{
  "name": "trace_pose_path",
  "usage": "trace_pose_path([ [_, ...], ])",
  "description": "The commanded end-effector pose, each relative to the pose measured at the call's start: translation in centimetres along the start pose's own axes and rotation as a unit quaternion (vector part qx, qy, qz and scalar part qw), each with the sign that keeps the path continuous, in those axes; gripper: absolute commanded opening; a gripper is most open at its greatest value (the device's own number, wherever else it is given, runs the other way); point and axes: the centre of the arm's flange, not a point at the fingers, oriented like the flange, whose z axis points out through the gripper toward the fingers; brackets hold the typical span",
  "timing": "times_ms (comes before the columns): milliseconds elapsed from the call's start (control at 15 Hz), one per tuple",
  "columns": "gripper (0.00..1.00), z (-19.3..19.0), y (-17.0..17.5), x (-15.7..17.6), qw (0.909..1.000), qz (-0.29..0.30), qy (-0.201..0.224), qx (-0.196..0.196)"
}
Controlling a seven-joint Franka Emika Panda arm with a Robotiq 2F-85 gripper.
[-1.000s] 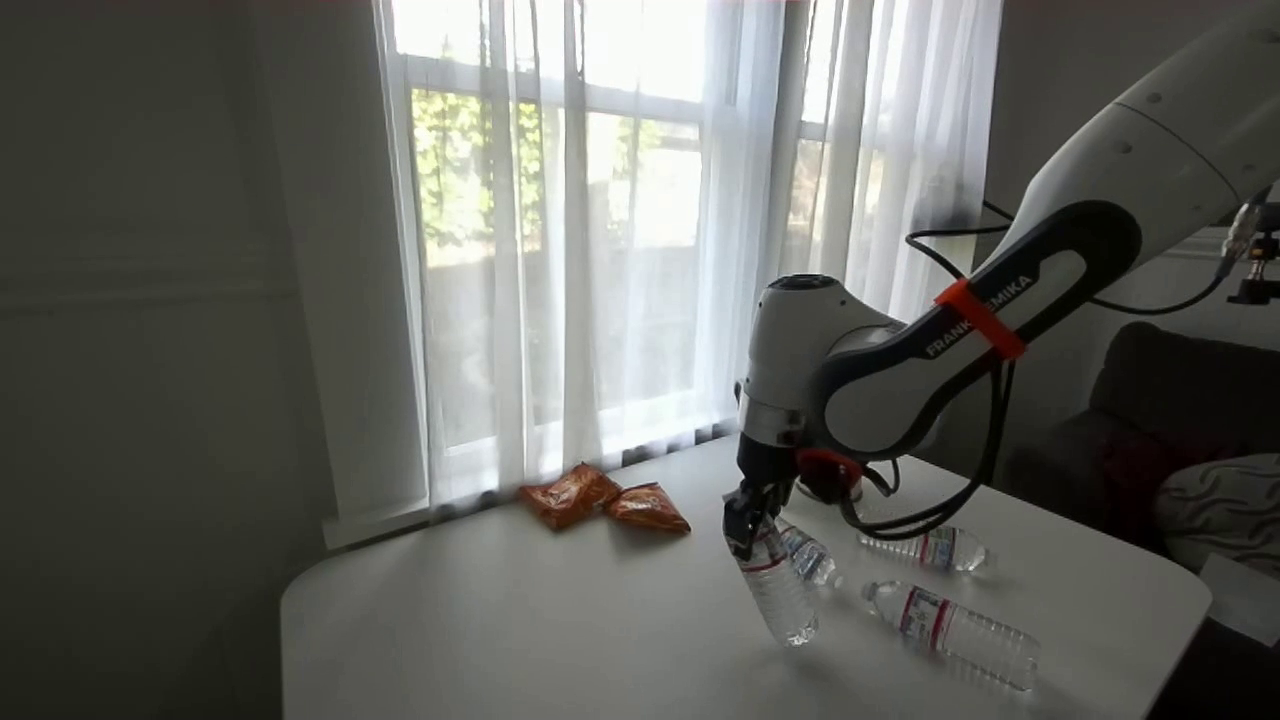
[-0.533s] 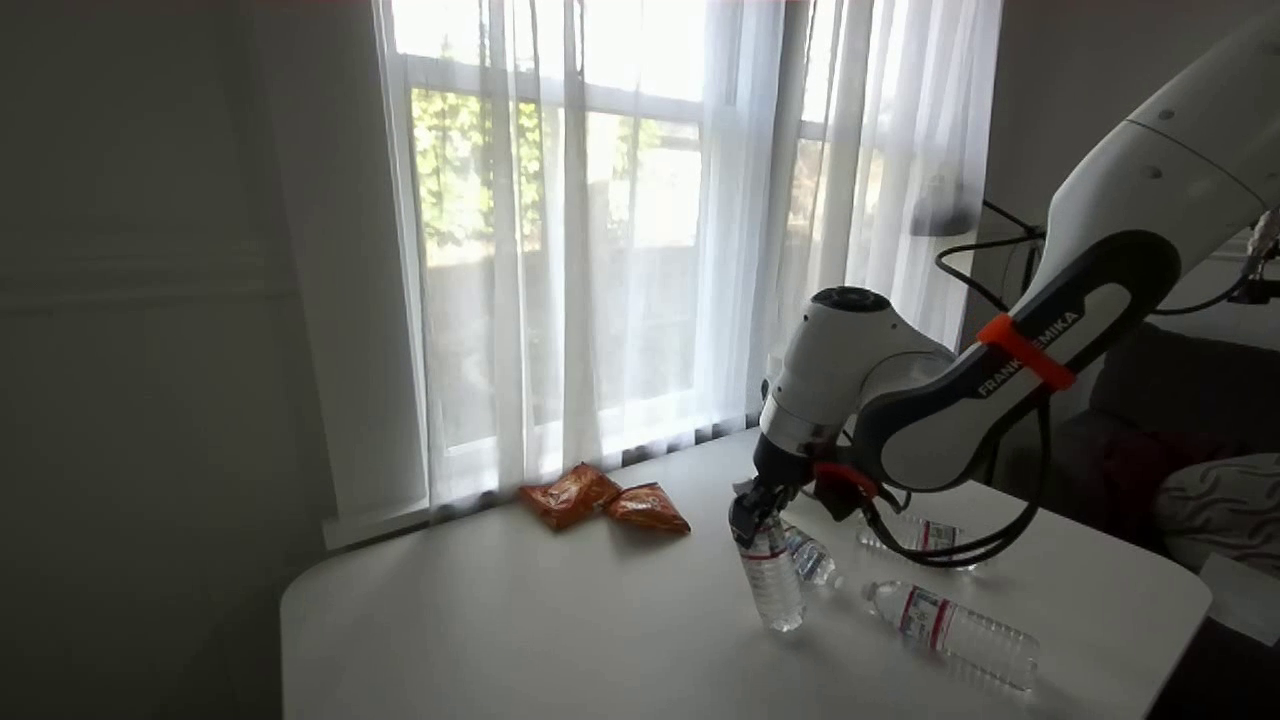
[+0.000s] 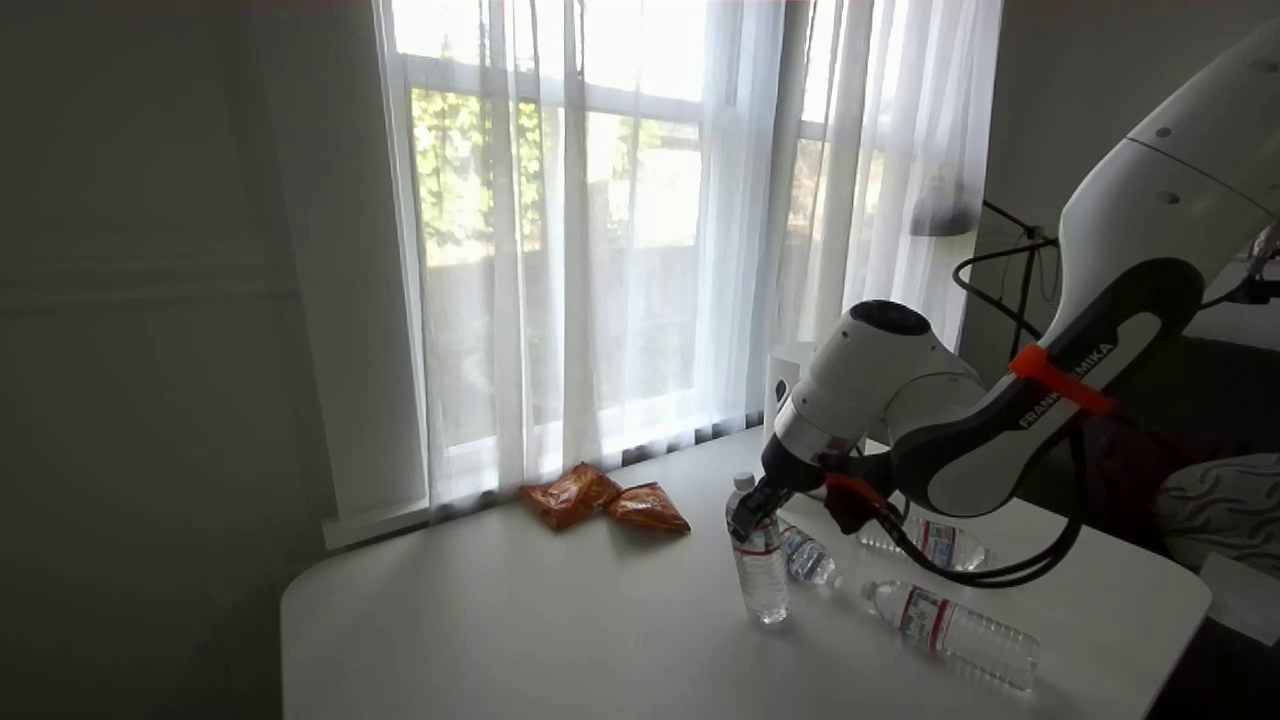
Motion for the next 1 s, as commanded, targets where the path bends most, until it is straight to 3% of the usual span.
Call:
trace_pose_path([
  [0, 0.26, -0.41, -0.17, -1.49, 0.9999, -0.002, 0.015, 0.002],
  [267, 0.26, -0.16, 0.18, -2.04, 0.9998, 0.001, 0.012, 0.013],
  [333, 0.49, -0.15, 0.23, -2.1, 0.9998, 0.002, 0.012, 0.013],
  [400, 0.51, -0.19, 0.32, -2.15, 0.9998, 0.003, 0.012, 0.014],
  [467, 0.43, -0.26, 0.38, -2.18, 0.9998, 0.004, 0.012, 0.016],
  [600, 0.38, -0.39, 0.46, -2.24, 0.9997, 0.004, 0.014, 0.018],
  [733, 0.5, -0.43, 0.54, -2.29, 0.9997, 0.005, 0.016, 0.019],
  [867, 0.48, -0.51, 0.65, -2.37, 0.9996, 0.006, 0.017, 0.022],
  [933, 0.56, -0.55, 0.7, -2.38, 0.9996, 0.006, 0.018, 0.023],
])
